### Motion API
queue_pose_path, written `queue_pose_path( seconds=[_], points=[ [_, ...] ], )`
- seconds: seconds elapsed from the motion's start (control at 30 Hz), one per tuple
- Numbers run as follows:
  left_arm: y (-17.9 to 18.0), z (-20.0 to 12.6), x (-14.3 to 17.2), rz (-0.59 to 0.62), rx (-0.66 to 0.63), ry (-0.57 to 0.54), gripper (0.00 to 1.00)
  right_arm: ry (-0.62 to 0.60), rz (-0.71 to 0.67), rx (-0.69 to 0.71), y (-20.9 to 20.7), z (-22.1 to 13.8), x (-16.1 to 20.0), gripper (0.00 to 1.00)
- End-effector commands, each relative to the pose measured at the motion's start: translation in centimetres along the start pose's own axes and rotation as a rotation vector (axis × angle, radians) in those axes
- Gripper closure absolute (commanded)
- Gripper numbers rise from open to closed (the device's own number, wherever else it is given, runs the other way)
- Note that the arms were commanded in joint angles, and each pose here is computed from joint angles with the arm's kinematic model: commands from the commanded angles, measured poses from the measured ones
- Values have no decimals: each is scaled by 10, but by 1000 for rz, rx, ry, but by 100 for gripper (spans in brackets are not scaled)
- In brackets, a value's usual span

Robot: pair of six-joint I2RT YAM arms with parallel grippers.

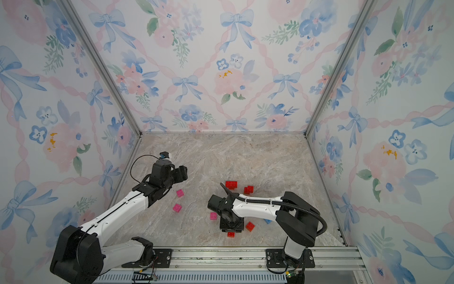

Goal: Assemble the letter v with lego
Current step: Pick up the lego brick from the center of the board, then place the lego brick at the center of the board.

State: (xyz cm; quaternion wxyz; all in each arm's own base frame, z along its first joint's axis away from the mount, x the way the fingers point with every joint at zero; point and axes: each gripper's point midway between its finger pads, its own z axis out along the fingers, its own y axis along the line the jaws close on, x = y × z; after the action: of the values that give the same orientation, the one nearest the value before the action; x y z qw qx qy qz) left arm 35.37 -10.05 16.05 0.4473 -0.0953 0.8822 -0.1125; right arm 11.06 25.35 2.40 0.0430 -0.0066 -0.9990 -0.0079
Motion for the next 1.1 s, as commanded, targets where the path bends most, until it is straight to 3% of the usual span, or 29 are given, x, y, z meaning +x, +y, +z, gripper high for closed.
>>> queue_pose_path(
  seconds=[0.0,0.07,0.2,0.33,0.57,0.7,0.77,0.93,1.07],
  points=[
    [3,0,9,7,-15,26,18,13,-21,20,-2,0,0,68],
    [4,0,10,10,-17,27,18,-19,-47,28,-5,-8,-13,72],
    [2,4,10,11,-17,38,18,-77,-105,30,-3,-29,-57,72],
    [0,5,9,10,-15,38,18,-69,-138,41,1,-28,-92,72],
    [2,3,4,14,-23,21,18,-67,-128,28,4,-19,-114,70],
    [1,5,5,13,-21,29,18,-73,-141,42,1,-30,-114,43],
    [0,5,4,12,-20,28,18,-93,-136,48,-7,-45,-112,35],
    [0,1,4,12,-12,23,18,-51,-208,90,-59,-70,-63,38],
    [0,1,5,8,-12,25,19,49,-266,120,-96,-55,-17,41]
  ],
)
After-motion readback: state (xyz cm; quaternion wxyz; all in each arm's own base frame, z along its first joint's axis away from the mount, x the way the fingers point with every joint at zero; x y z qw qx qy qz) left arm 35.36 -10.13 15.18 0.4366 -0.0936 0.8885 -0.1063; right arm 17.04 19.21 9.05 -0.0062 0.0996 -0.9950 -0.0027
